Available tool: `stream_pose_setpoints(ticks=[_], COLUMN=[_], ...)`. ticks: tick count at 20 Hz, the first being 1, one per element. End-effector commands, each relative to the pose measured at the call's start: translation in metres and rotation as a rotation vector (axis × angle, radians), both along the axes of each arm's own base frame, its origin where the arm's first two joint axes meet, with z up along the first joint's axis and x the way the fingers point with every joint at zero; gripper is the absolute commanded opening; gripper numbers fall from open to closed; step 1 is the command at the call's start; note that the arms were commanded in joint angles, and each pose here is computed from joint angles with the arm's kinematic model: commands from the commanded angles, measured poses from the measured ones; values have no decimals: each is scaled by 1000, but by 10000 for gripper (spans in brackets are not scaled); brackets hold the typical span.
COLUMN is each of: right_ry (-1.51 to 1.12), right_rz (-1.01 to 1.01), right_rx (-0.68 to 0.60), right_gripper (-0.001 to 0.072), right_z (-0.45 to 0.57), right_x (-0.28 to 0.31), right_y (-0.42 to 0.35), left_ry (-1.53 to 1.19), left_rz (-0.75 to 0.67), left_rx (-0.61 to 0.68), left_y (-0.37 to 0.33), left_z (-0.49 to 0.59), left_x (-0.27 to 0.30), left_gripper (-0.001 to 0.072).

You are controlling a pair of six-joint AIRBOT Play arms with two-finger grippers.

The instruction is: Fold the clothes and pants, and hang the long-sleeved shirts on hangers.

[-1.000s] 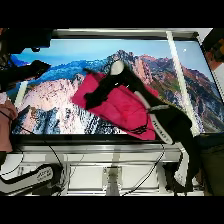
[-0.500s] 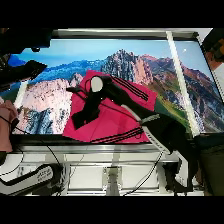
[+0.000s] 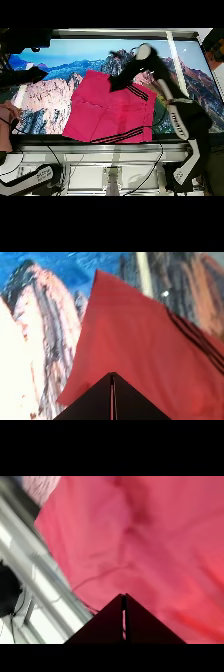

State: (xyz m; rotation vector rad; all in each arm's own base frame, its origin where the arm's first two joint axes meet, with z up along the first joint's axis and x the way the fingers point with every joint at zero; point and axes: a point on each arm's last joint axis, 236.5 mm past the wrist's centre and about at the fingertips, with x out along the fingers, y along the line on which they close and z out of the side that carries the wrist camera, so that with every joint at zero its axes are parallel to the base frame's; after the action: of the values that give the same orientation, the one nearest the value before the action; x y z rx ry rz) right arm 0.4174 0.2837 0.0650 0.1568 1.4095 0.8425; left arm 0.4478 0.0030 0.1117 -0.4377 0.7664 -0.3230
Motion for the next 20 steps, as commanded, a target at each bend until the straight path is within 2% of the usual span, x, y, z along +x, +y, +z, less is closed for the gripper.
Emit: stream_pose_setpoints(ticks=[1,5,10,12,16,17,18,19,20], right_ry=[-79,-105,-111,-100,-42,-47,-63,-83,-108], right_rz=[-169,-260,-330,-366,-328,-326,-335,-352,-373], right_rx=[-8,20,165,196,163,144,132,133,133], right_gripper=[9,9,9,9,18,89,299,552,695], right_z=[17,22,16,10,-7,-10,-11,-11,-10], right_x=[37,26,-2,-7,-27,-27,-23,-17,-9], right_y=[-86,-127,-110,-107,-109,-112,-115,-116,-118], left_ry=[111,259,403,435,456,487,519,547,584], left_rz=[24,33,122,125,178,201,221,248,288], left_rx=[40,-38,-151,-136,-165,-205,-239,-269,-308], left_y=[8,-12,-43,-49,-44,-44,-45,-46,-48], left_z=[-36,-89,-135,-155,-164,-163,-163,-163,-164], left_x=[-36,-107,-180,-207,-229,-233,-238,-240,-242], left_gripper=[3,4,5,5,6,13,181,448,518])
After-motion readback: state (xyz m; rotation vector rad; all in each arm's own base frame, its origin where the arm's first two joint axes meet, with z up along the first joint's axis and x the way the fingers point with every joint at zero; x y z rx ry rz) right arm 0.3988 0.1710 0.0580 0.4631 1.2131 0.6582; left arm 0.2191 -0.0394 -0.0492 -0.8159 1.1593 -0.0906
